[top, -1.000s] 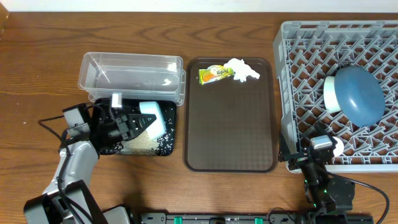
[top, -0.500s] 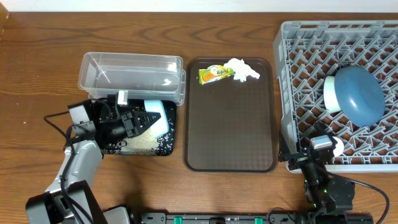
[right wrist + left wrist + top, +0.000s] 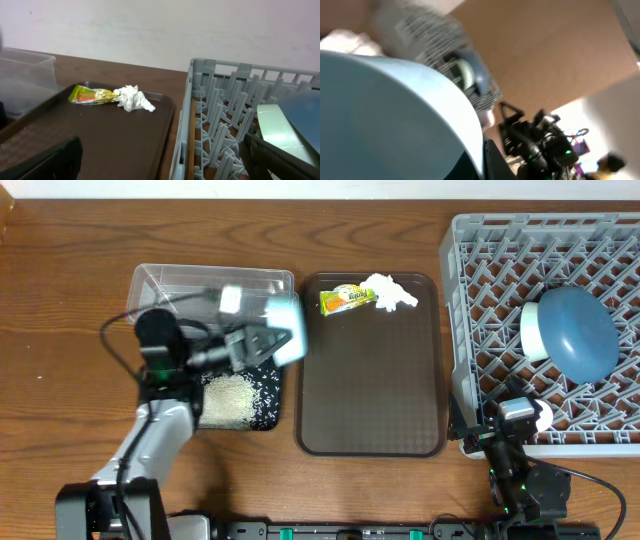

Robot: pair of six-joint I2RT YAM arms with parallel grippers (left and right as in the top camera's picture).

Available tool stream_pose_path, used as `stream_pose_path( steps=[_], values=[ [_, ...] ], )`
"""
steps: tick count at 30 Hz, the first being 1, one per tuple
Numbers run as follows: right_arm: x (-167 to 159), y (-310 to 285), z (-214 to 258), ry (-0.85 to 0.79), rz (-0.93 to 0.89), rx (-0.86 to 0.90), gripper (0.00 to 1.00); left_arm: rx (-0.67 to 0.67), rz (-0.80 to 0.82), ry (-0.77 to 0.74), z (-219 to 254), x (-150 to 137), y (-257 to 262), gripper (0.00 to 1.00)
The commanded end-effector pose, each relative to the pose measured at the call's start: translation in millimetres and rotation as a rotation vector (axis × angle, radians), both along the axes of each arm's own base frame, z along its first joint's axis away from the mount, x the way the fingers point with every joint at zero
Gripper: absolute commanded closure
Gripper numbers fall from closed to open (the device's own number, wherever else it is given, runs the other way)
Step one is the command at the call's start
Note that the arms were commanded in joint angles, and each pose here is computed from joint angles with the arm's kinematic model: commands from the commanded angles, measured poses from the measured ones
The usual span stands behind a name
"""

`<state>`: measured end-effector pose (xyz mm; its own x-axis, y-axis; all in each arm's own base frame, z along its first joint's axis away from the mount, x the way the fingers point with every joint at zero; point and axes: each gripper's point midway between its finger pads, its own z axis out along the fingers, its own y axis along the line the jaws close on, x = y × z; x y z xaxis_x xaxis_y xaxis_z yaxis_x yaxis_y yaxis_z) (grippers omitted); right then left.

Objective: Sort waste into correct bins and load items into the dishwasher rack
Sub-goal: 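Carry the emptied white bowl with the left gripper into the dish rack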

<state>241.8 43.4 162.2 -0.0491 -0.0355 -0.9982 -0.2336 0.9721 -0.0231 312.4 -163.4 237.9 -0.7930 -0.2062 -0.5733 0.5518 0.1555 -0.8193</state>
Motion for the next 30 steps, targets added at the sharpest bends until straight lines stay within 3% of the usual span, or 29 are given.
stream_pose_path(
  steps=[1, 14, 23, 30],
  values=[
    [0.4, -2.7, -1.1, 0.002, -0.011, 0.011, 0.01, -0.081, 0.037, 0.109, 37.6, 12.9, -29.6, 0.94],
    [0.4, -2.7, -1.1, 0.002, -0.011, 0.011, 0.01, -0.088, -0.206, 0.108, 49.1, 34.9, -194.3, 0.94],
    [0.4, -2.7, -1.0, 0.002, -0.011, 0.011, 0.01, -0.068, -0.253, 0.168, 0.6, 28.9, -297.5, 0.93],
    [0.4, -2.7, -1.0, 0.002, -0.011, 0.011, 0.01, -0.035, -0.313, 0.209, -38.4, 12.7, -339.2, 0.94]
  ],
)
